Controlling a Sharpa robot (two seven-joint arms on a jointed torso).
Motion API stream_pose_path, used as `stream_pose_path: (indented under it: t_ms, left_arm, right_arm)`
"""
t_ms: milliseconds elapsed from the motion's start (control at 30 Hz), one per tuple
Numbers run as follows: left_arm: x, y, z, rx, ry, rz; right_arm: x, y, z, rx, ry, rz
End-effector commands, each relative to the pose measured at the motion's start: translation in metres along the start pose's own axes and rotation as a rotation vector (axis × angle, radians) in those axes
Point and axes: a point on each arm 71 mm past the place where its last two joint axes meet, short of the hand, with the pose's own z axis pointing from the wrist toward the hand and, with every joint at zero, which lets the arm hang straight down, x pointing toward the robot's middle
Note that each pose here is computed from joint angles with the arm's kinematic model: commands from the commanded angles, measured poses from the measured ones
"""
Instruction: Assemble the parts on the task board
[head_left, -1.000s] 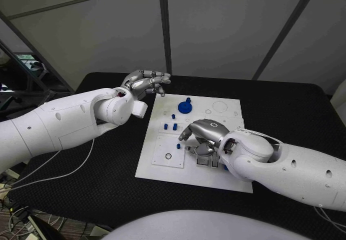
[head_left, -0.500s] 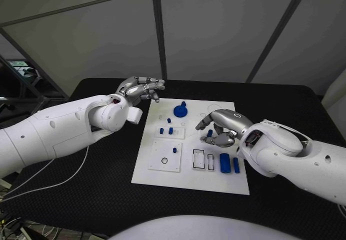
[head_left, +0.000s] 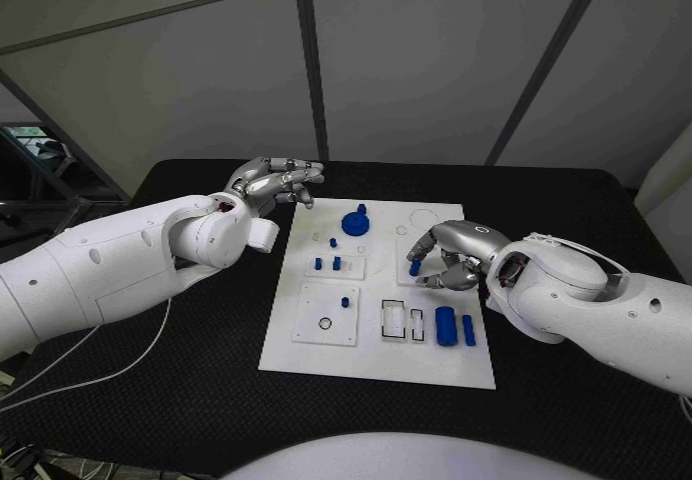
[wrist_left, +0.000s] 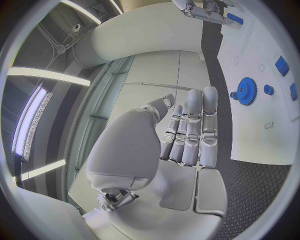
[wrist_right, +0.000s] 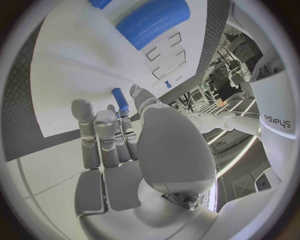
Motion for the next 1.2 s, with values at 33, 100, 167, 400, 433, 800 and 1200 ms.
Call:
stream_pose_path:
  t_ms: [33, 100, 167, 400, 433, 800, 1200]
  left_arm:
    - [0.0017, -0.0016, 0.0001, 0.007, 0.014, -0.002]
    - [0.0018, -0.0016, 0.0, 0.007, 0.015, -0.002]
    - [0.0017, -0.0017, 0.0, 0.007, 0.015, -0.002]
    - [0.0009, -0.0017, -0.0002, 0.007, 0.012, -0.001]
    - [0.0008, -0.0017, -0.0002, 0.007, 0.012, -0.001]
    - [0.0006, -0.0016, 0.0002, 0.007, 0.012, -0.001]
    - [-0.0012, -0.0013, 0.0003, 0.005, 0.009, 0.0]
  right_arm:
    - [0.002, 0.0, 0.002, 0.009, 0.03, -0.033]
    - [0.002, 0.001, 0.004, 0.008, 0.026, -0.038]
    - [0.002, 0.001, 0.005, 0.007, 0.023, -0.041]
    - [0.002, 0.002, 0.007, 0.003, 0.018, -0.043]
    - [0.002, 0.002, 0.007, 0.003, 0.017, -0.043]
    - [-0.003, 0.004, 0.007, -0.002, -0.06, -0.04]
    - [-0.013, 0.014, -0.002, -0.039, -0.17, 0.012]
